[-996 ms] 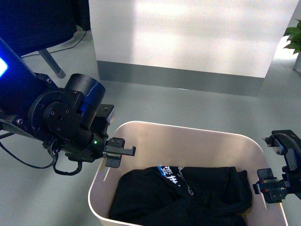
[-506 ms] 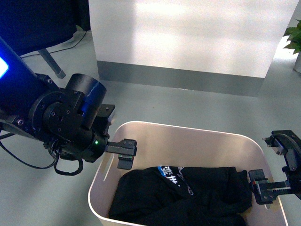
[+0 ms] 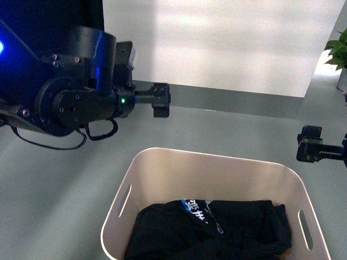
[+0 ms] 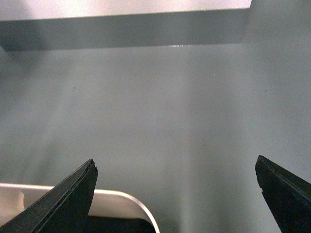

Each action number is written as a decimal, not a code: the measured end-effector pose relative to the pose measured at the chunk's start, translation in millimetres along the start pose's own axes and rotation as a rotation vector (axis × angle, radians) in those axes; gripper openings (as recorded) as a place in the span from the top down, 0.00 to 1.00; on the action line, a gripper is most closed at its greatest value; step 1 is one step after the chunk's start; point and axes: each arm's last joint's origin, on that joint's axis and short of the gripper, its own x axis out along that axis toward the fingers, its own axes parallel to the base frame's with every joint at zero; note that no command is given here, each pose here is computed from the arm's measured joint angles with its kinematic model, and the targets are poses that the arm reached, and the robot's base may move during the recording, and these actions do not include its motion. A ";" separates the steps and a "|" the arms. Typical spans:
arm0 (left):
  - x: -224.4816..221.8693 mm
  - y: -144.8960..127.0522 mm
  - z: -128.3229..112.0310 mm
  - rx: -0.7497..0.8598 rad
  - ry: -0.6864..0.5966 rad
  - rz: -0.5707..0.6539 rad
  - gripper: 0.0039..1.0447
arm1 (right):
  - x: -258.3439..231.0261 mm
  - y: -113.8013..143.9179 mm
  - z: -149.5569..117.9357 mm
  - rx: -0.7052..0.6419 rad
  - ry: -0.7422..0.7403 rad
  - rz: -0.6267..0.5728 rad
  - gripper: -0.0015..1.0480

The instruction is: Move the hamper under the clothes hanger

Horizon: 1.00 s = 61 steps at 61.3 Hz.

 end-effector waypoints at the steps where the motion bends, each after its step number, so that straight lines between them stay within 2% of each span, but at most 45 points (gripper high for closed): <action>1: -1.4 -0.7 7.0 0.000 -0.014 -0.002 0.06 | -1.7 0.7 5.3 0.001 -0.009 0.001 0.07; 8: -11.9 -4.0 39.6 0.005 -0.081 -0.007 0.06 | -12.5 4.7 34.5 -0.002 -0.067 0.004 0.07; 9: -19.1 -5.2 54.4 0.008 -0.112 0.000 0.06 | -19.1 7.3 49.1 -0.005 -0.099 0.009 0.07; 18: -40.7 -9.9 88.8 0.014 -0.196 -0.007 0.06 | -38.2 13.0 84.2 -0.011 -0.181 0.017 0.07; 23: -67.1 -15.0 113.5 0.024 -0.265 -0.009 0.06 | -54.7 17.1 107.6 -0.015 -0.241 0.020 0.07; 33: -118.3 -27.8 137.1 0.038 -0.403 -0.059 0.06 | -86.2 21.8 135.8 -0.014 -0.345 0.006 0.07; 47: -174.5 -42.6 142.9 0.058 -0.512 -0.123 0.06 | -137.7 29.4 151.3 -0.015 -0.513 0.010 0.07; 51: -177.6 -43.6 143.8 0.060 -0.509 -0.082 0.08 | -145.1 31.4 156.2 -0.017 -0.545 0.018 0.07; 55: -185.9 -31.3 125.1 0.039 -0.412 0.143 0.22 | -146.6 33.5 155.8 -0.031 -0.525 0.036 0.10; 58: -196.3 -19.5 106.8 0.038 -0.388 0.190 0.33 | -148.8 32.8 144.5 -0.065 -0.427 0.038 0.20; 61: -202.9 -12.9 96.9 0.038 -0.384 0.202 0.39 | -153.1 31.6 134.4 -0.077 -0.399 0.033 0.26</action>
